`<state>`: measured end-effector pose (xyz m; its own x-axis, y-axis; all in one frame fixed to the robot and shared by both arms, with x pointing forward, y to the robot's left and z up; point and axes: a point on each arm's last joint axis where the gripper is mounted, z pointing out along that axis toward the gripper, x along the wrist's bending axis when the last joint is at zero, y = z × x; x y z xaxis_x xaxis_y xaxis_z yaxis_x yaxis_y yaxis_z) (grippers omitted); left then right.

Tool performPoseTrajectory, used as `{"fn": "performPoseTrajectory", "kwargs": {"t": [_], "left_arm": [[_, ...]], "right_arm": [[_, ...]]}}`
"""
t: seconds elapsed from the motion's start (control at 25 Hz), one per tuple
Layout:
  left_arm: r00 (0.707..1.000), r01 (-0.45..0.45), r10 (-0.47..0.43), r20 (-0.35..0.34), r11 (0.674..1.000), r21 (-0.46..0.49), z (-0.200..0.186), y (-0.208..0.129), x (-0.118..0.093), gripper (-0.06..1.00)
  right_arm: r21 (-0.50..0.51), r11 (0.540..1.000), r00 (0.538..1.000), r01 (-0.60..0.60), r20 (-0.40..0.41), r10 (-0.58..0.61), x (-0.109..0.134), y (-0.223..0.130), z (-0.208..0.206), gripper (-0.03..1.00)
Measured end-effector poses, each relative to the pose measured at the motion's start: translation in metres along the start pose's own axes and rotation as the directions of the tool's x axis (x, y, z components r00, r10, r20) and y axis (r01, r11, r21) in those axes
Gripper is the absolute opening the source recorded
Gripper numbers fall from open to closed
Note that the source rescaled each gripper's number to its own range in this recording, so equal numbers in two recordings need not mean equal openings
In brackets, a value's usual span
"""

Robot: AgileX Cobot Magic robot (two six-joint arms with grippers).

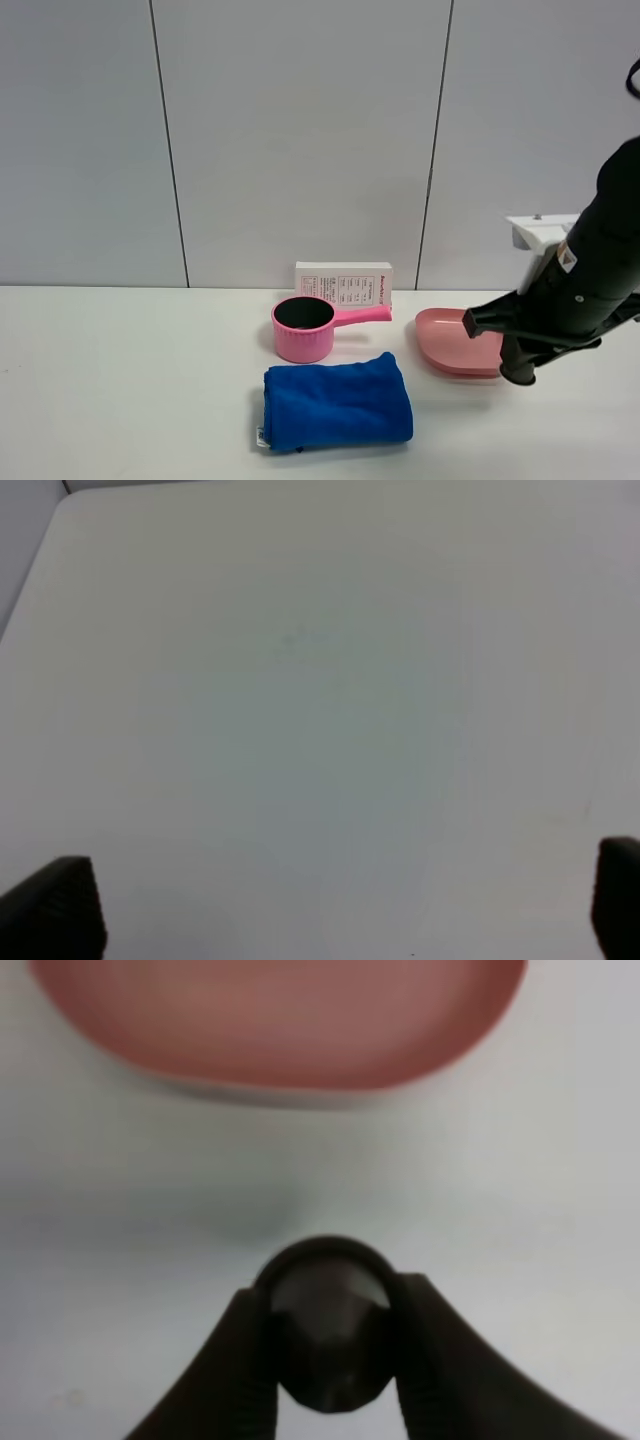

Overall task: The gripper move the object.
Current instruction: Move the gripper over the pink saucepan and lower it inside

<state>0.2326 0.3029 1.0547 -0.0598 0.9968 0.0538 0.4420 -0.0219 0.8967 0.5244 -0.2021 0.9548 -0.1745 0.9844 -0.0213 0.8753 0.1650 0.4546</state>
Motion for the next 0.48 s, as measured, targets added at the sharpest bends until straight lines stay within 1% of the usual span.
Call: {"fn": "performPoseTrajectory", "kwargs": {"t": [0.12, 0.2, 0.28, 0.36, 0.48], "left_arm": [[1.000, 0.000, 0.000, 0.000, 1.000, 0.000, 0.000, 0.000, 0.000, 1.00], [1.000, 0.000, 0.000, 0.000, 1.000, 0.000, 0.000, 0.000, 0.000, 1.00], [1.000, 0.000, 0.000, 0.000, 1.000, 0.000, 0.000, 0.000, 0.000, 1.00], [1.000, 0.000, 0.000, 0.000, 1.000, 0.000, 0.000, 0.000, 0.000, 1.00], [1.000, 0.000, 0.000, 0.000, 1.000, 0.000, 0.000, 0.000, 0.000, 1.00]], "right_arm": [[-0.041, 0.996, 0.994, 0.079, -0.070, -0.081, 0.018, 0.017, -0.026, 0.00], [-0.087, 0.988, 0.982, 0.125, -0.128, -0.136, 0.035, 0.036, -0.045, 0.00], [-0.143, 0.977, 0.969, 0.158, -0.169, -0.181, 0.050, 0.054, -0.061, 0.00], [-0.220, 0.957, 0.955, 0.189, -0.188, -0.231, 0.065, 0.074, -0.076, 0.00], [-0.267, 0.936, 0.938, 0.228, -0.198, -0.285, 0.087, 0.097, -0.084, 0.00]]}}
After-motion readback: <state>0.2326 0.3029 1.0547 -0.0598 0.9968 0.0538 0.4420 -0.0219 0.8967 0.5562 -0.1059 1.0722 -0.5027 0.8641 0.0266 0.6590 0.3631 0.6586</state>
